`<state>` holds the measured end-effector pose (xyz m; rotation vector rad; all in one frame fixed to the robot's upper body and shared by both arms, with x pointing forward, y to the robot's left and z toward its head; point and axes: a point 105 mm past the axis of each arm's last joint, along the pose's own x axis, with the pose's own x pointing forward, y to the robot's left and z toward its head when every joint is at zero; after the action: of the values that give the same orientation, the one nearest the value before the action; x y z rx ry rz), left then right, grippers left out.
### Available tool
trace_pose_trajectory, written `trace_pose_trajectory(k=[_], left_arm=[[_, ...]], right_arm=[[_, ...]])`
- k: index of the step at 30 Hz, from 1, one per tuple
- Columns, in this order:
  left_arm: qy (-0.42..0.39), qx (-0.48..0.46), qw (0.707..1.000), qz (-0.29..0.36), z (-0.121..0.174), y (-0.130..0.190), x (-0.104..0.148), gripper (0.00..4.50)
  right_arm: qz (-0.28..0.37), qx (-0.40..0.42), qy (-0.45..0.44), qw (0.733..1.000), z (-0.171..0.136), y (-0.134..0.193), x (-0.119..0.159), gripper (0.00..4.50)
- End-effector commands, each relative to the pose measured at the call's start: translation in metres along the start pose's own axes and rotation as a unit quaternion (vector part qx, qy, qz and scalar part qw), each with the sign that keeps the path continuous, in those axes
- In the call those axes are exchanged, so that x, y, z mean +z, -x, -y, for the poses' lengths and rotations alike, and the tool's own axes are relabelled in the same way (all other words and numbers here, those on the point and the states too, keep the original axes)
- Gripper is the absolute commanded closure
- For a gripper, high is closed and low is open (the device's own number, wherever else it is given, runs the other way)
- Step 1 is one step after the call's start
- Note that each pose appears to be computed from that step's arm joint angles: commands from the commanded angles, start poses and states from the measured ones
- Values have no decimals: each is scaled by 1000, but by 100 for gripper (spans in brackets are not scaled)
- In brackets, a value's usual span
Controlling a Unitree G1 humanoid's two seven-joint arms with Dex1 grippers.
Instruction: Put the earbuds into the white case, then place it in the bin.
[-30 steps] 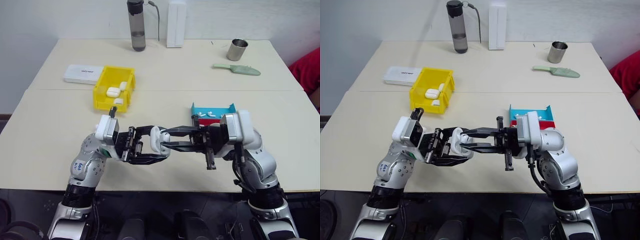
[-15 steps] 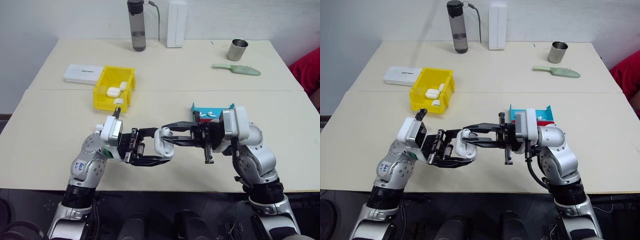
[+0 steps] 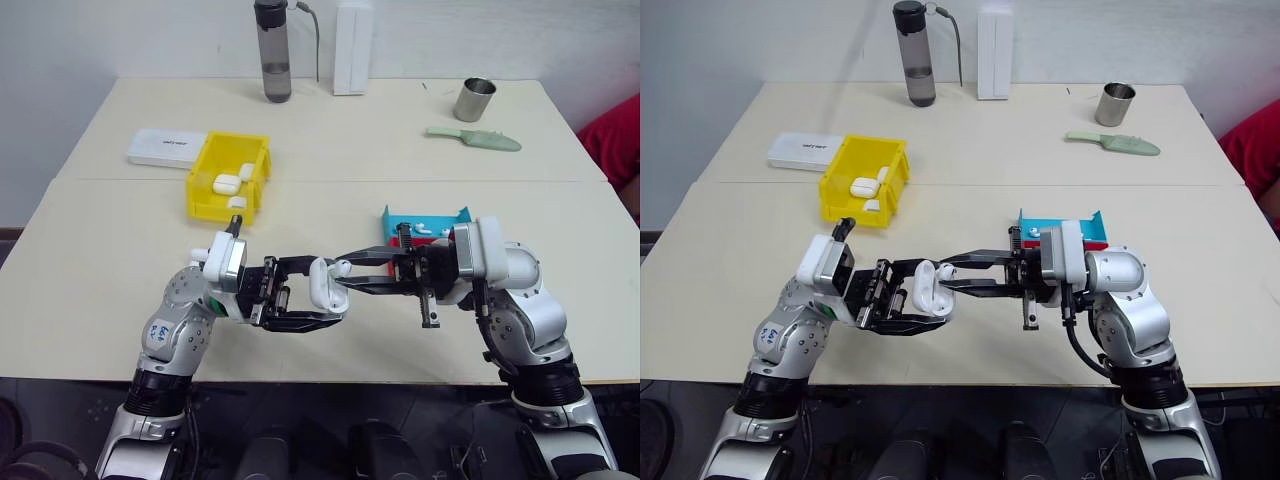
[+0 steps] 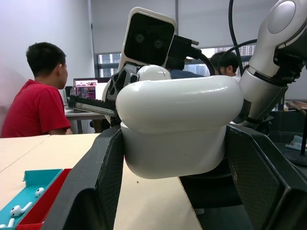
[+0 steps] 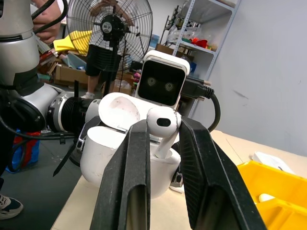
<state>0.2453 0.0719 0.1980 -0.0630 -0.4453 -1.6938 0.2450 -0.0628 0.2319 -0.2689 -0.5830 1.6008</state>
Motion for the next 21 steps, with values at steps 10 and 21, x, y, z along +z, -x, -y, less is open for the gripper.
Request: trace_pose_trajectory(k=[10,21], left_arm=[[-28,-25,999,9,5,-8,12,169],[-33,-24,999,5,5,-9,9,169]], right_arm=[[-57,24,-10,998,-9,-1,-23,408],[-58,44,-17,997,-13,-1,-26,408]])
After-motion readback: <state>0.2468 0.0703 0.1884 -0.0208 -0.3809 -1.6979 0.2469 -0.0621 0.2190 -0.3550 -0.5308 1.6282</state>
